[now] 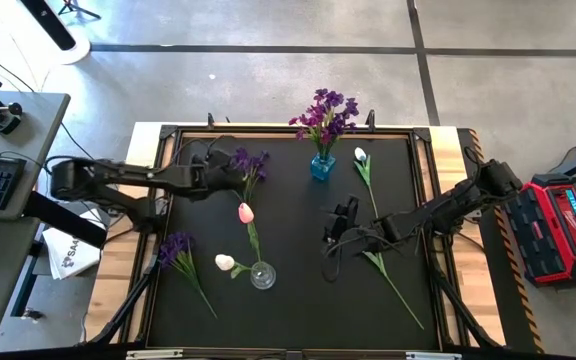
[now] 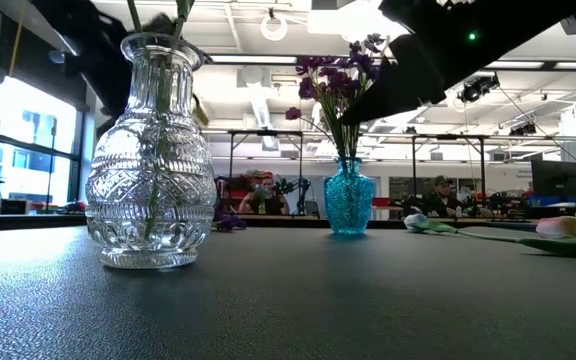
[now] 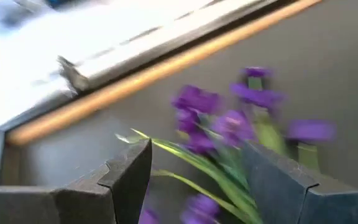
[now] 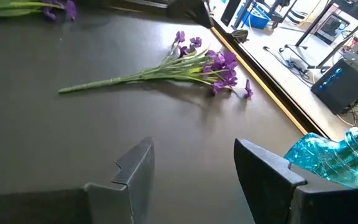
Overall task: Sort flowers into vase by color
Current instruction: Put the top dark violet flower into the blue vase
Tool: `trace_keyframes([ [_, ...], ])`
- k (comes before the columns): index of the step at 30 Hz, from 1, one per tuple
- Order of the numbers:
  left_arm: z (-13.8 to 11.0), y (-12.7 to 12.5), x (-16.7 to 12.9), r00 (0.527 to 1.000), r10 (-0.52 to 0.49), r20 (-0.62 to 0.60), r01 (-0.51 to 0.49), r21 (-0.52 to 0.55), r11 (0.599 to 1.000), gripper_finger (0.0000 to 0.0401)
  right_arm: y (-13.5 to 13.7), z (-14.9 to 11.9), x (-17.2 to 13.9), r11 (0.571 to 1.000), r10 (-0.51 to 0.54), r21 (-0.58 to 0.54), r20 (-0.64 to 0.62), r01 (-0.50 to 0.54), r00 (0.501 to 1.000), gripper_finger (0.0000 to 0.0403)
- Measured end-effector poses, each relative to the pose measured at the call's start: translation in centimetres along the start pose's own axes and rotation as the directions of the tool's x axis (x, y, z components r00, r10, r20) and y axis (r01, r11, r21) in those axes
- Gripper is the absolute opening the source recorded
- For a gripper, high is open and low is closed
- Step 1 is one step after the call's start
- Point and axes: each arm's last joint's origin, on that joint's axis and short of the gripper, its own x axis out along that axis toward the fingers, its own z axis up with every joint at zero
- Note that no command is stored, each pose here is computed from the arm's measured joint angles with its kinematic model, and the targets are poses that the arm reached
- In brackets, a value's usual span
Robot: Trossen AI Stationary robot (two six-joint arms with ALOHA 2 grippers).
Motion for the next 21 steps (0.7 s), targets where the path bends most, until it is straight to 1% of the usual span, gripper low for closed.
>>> trace_keyframes([
  [3,-1.0,-0.6,-1.8,0.994,-0.095,-0.047,0.09,-0.082,0.992,0.0234,0.2,0.0,-0.1,1.0,0.008,0.008,0.007,-0.008,1.0,0.0193],
  [6,-2.8,-1.5,-3.7,0.986,-0.141,-0.085,0.127,-0.15,0.98,0.0234,0.4,0.0,-0.4,1.0,0.023,0.005,0.01,-0.023,1.0,0.0193],
  [9,-4.7,-2.8,-5.3,0.985,-0.161,-0.056,0.144,-0.235,0.961,0.0234,0.7,0.0,-0.6,0.999,0.037,-0.002,0.013,-0.037,0.999,0.0193],
  [11,-5.6,-3.7,-5.8,0.982,-0.184,-0.043,0.164,-0.288,0.943,0.0234,0.8,0.0,-0.7,0.999,0.042,-0.009,0.017,-0.041,0.999,0.0193],
  [14,-6.7,-5.0,-5.1,0.98,-0.192,-0.051,0.165,-0.327,0.93,0.0234,0.8,0.0,-0.7,0.999,0.043,-0.017,0.017,-0.043,0.999,0.0192],
  [17,-7.7,-6.5,-3.7,0.976,-0.204,-0.075,0.171,-0.32,0.932,0.0234,0.8,0.0,-0.7,0.999,0.042,-0.034,0.017,-0.041,0.999,0.0192],
  [21,-8.5,-7.6,-1.9,0.977,-0.195,-0.085,0.159,-0.318,0.935,0.0234,0.7,0.1,-0.7,0.998,0.04,-0.059,0.019,-0.039,0.999,0.0192],
])
